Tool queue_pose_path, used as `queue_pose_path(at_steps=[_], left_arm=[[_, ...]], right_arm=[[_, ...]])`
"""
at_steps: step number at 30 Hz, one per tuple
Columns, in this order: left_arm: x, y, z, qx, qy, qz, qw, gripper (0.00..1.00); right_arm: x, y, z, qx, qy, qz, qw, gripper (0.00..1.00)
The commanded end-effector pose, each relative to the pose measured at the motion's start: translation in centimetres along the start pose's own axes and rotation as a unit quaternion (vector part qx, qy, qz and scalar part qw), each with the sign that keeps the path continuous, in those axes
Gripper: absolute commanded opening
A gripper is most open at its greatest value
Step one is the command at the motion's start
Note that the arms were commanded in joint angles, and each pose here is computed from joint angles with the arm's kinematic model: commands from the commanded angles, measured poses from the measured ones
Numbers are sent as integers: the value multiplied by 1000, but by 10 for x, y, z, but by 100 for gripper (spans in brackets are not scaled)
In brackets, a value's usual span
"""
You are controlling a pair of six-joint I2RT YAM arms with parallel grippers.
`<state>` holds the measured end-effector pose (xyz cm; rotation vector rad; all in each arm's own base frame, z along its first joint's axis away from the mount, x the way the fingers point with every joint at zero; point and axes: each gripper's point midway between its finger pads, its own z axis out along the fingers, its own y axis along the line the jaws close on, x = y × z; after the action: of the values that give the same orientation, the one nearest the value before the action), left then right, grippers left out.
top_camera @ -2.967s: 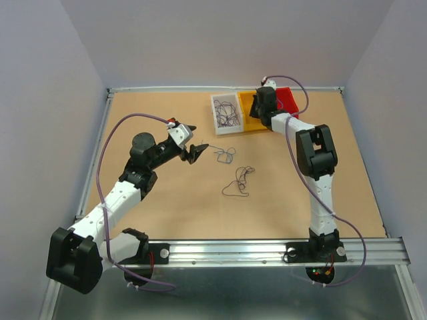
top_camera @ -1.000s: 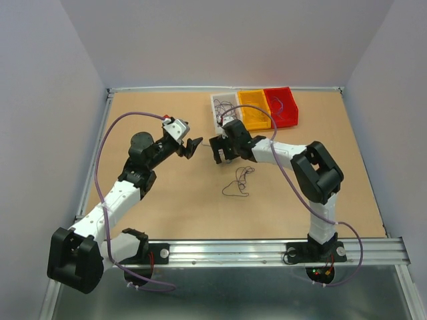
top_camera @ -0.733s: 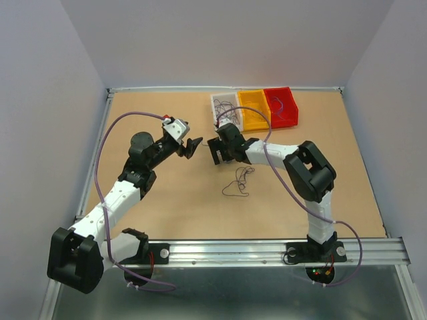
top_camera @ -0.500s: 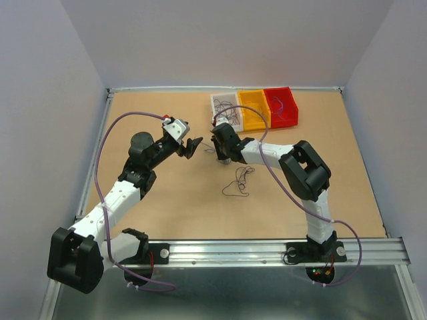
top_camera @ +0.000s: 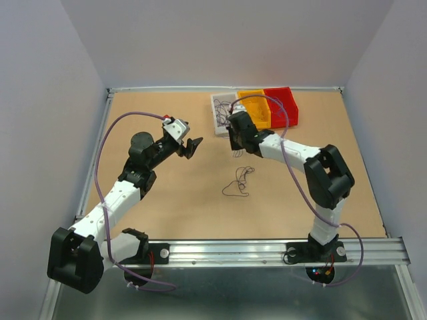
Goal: Untangle the cables
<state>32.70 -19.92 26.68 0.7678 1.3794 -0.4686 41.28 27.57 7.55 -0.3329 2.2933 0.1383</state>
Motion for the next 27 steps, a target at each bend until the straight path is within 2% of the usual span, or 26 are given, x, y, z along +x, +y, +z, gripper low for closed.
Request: queue_pose_path(at_steps=[1,8,12,21,27], left_arm=[[-21,1,-2,-1,-37,15,999,81],[-22,1,-3,-1,-40,15,999,81],[-23,0,-3,1,-40,15,999,81],[-21,0,-2,4,-38,14,999,81],[-21,0,-1,5,-38,15,999,81]], right_arm=[[-62,-43,-36,3,-74,51,996,0],[-120,-141,-66,44,-141,148,978,1],[-146,-177,-75,53,-169,185,967,0],[-191,-219,-77,55,-209,219,951,1],[-199,-237,-66,61,-207,229,949,1]])
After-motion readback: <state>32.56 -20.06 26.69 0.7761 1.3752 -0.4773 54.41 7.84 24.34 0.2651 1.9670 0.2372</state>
